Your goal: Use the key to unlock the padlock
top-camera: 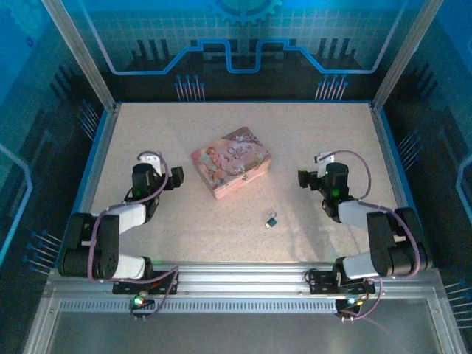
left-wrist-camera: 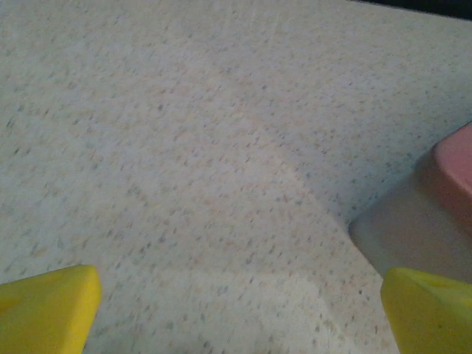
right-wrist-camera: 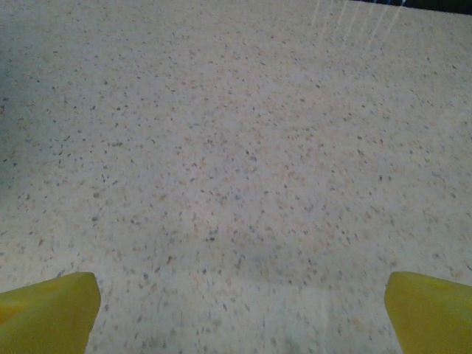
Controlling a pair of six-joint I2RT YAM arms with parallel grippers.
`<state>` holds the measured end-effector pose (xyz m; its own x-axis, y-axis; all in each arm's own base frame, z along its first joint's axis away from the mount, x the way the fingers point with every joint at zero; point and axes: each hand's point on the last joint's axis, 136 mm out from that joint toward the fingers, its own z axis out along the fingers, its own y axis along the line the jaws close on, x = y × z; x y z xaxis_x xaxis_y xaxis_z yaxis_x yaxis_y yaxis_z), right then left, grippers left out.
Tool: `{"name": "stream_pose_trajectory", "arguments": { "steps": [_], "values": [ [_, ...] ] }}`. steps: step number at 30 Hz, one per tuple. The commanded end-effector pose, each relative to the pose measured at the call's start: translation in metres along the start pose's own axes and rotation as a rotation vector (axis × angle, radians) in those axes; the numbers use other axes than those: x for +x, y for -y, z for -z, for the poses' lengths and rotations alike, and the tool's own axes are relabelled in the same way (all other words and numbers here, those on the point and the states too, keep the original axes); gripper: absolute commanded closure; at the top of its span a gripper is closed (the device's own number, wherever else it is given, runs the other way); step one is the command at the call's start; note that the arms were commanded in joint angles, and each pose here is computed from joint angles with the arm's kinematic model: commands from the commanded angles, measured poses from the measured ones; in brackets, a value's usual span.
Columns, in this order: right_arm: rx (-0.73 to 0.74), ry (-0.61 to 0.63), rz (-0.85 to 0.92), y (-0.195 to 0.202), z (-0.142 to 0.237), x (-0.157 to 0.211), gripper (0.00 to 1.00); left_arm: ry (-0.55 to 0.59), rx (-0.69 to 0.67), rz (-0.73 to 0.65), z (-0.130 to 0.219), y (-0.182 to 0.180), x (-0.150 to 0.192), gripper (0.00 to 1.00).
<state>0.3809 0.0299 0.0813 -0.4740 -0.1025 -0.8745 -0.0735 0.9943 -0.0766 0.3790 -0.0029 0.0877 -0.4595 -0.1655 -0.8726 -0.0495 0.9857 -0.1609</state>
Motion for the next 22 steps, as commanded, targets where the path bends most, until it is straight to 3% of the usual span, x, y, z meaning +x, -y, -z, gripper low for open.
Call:
{"name": "stream_pose_trajectory", "arguments": {
  "steps": [1,22],
  "values": [
    [-0.006,0.118,0.000,0.0068,-0.0070,-0.0198,0.00,0.143,0.055,-0.059,-0.0061,0.0052,-0.0198,0.01],
    [-0.061,0.098,0.004,0.0011,-0.0086,-0.0197,0.00,0.132,0.059,-0.066,-0.0136,0.0057,-0.0145,0.01]
  ]
}}
